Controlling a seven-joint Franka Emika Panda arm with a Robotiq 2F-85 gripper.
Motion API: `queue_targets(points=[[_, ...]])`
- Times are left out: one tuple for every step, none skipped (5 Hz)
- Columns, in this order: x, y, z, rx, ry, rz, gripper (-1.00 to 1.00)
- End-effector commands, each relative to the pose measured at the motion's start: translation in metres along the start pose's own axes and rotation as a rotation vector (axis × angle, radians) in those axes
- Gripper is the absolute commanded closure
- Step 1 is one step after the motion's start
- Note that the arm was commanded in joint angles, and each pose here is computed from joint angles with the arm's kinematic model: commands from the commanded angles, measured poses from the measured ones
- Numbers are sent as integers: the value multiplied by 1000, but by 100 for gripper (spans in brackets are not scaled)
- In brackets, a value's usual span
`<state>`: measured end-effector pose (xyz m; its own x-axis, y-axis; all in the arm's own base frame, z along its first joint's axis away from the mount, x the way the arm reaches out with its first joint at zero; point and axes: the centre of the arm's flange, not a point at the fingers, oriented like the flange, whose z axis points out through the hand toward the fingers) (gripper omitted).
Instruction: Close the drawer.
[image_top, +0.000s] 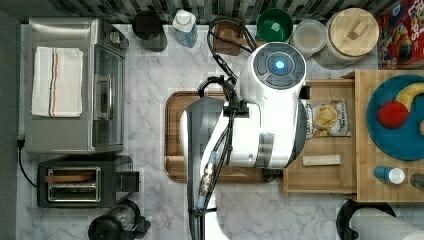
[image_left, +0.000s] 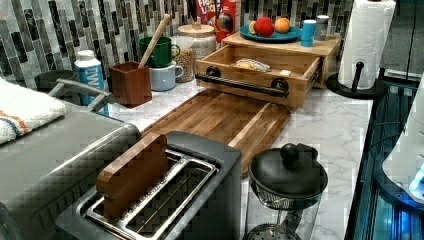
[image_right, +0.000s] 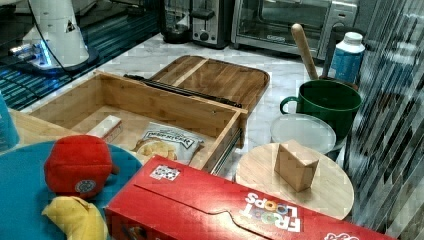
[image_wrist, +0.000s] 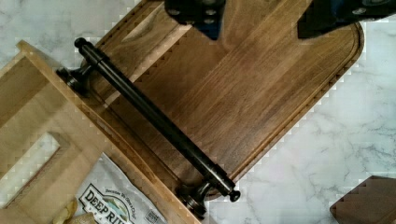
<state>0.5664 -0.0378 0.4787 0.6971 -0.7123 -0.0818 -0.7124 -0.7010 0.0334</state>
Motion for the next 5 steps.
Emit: queue_targets(points=[[1, 0, 0, 2, 1, -13, 100], [1, 0, 0, 1, 1, -13, 100], [-7, 2, 19, 71, -14, -89, -100], [-28, -12, 31, 93, 37, -245, -100], [-53, -27, 47, 95, 58, -357, -100]])
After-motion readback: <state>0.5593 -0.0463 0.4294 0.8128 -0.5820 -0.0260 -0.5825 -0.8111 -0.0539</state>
